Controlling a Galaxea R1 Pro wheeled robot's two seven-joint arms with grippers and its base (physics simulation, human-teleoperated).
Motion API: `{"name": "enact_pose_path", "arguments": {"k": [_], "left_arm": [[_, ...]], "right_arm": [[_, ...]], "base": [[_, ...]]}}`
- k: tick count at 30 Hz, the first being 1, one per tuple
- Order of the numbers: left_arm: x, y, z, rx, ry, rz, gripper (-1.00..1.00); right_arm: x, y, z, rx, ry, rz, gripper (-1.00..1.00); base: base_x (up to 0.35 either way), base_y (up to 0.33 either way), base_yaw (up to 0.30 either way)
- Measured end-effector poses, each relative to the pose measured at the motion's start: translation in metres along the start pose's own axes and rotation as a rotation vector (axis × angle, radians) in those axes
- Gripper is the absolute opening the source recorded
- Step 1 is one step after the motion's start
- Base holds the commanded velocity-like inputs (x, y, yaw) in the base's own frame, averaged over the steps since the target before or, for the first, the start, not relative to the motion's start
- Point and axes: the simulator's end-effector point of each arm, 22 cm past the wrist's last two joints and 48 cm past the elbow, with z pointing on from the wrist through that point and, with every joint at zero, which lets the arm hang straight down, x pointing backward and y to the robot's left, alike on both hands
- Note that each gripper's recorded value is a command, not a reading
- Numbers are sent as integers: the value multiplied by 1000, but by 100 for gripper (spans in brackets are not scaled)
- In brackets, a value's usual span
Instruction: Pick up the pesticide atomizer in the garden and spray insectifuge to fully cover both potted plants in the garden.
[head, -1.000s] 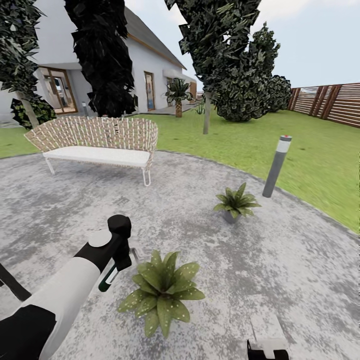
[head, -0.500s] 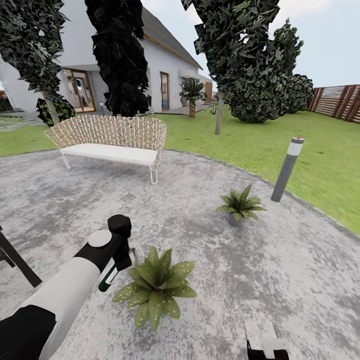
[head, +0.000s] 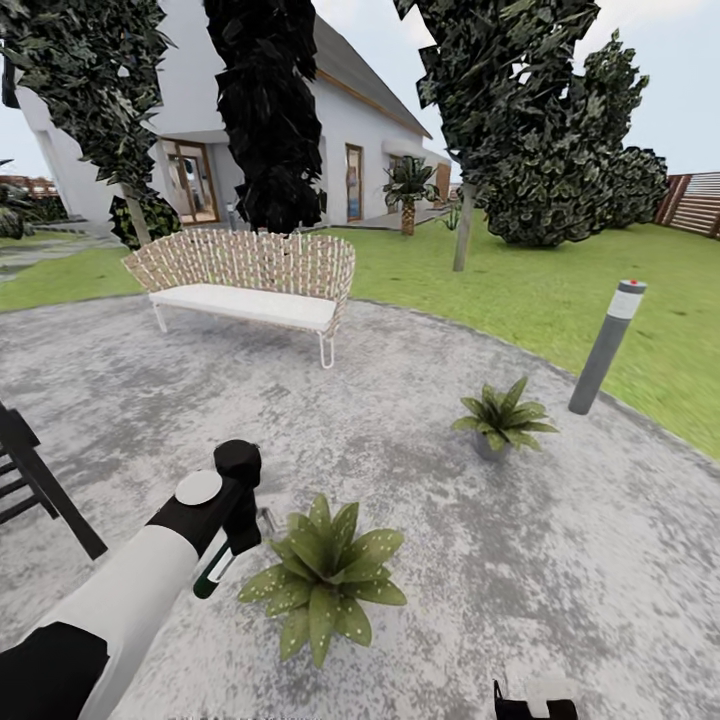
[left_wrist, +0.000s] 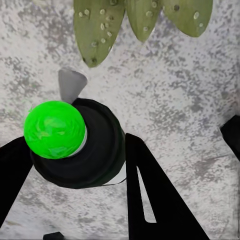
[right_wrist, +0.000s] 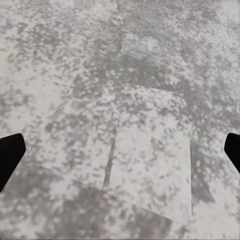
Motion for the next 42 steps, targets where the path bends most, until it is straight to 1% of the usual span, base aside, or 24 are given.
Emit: {"name": "enact_pose_path", "arguments": {"k": [6,12,17,28,35,42], "left_arm": [[-2,-2,-1,2,-4,2,-100],[-3,-2,-1,2,-5,3,-100],[-3,-2,-1,2,-6,2,-100],[-3,-1,-1,3,-7,0,-100],[0,0,-1,1,-4,-3,-100],[3,2,1,1,3,-7,-100]], "right_arm": [[0,0,0,1,0,0,100],[0,-1,0,2,-1,1,100],[0,-1,0,2,0,0,100],[0,0,0,0,0,0,100],[0,0,0,0,-1,0,100],[0,0,0,0,0,0,100]], "base": [[114,-124,247],[114,-243,24],[-69,-270,51],[-138,-252,264],[104,-258,278],[127,-35,278]]}}
